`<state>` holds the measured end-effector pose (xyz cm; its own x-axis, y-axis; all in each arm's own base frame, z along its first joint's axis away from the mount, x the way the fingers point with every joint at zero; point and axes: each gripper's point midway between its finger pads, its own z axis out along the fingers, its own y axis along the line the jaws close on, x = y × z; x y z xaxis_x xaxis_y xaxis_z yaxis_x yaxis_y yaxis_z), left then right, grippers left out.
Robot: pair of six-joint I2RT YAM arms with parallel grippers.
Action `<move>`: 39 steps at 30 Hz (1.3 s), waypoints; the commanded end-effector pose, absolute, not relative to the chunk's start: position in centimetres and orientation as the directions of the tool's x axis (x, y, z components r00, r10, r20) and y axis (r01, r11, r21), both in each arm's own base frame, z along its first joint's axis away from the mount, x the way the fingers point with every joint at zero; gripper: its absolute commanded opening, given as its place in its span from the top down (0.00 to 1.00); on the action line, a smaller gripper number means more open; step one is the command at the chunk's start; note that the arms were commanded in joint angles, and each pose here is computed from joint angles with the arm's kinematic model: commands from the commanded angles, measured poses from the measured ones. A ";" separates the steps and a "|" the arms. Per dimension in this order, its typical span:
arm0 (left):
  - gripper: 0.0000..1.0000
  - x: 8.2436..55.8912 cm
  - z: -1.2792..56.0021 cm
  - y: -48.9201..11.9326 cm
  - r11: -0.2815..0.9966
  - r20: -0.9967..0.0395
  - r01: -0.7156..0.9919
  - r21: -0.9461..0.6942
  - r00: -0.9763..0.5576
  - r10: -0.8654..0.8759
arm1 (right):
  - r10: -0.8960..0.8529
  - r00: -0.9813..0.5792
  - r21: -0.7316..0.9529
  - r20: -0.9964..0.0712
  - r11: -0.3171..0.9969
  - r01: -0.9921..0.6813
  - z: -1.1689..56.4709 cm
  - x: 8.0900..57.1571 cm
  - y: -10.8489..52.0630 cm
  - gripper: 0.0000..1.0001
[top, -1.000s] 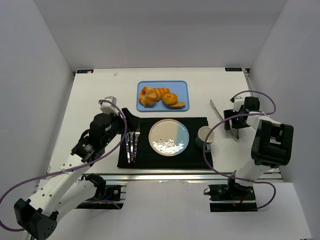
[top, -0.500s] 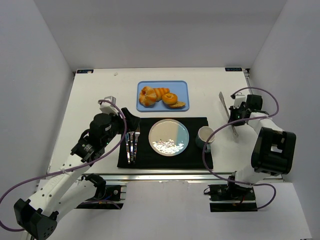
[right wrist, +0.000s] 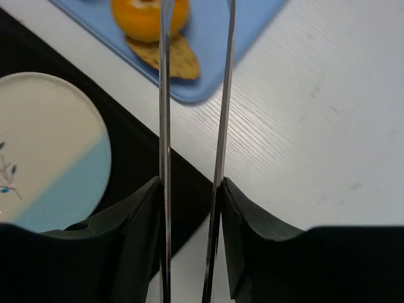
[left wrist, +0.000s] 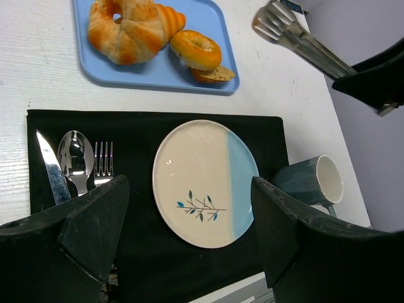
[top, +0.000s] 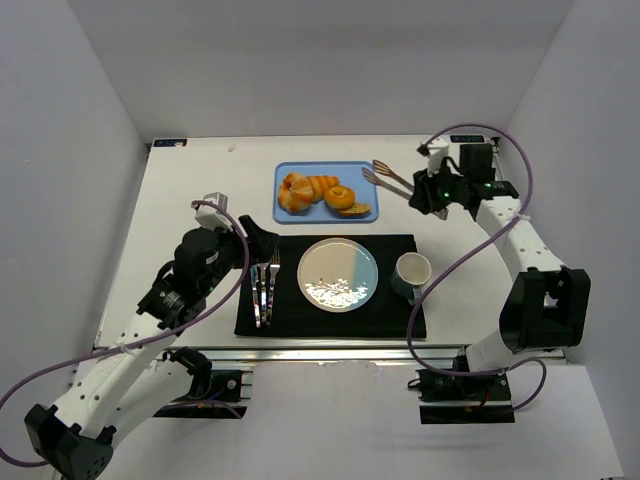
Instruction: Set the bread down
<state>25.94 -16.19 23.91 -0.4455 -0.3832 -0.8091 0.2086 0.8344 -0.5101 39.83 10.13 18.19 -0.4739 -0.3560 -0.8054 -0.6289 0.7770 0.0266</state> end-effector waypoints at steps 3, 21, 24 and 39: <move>0.13 25.1 26.2 -15.4 0.815 -0.806 0.210 -0.540 -0.409 -0.429 | -0.385 -0.423 0.055 -0.821 0.683 -0.729 20.0 39.7 15.4 0.54; 0.13 23.8 26.3 -14.3 0.798 -0.787 0.182 -0.575 -0.391 -0.478 | -0.638 -0.261 -0.163 -0.725 0.526 -0.834 17.6 37.9 20.7 0.52; 0.13 23.9 26.3 -14.2 0.800 -0.789 0.180 -0.572 -0.388 -0.477 | -0.665 -0.251 -0.201 -0.703 0.525 -0.827 17.0 38.3 20.9 0.53; 0.13 24.0 25.8 -14.3 0.798 -0.786 0.175 -0.576 -0.387 -0.482 | -0.764 -0.229 -0.350 -0.603 0.511 -0.785 14.9 39.6 19.2 0.59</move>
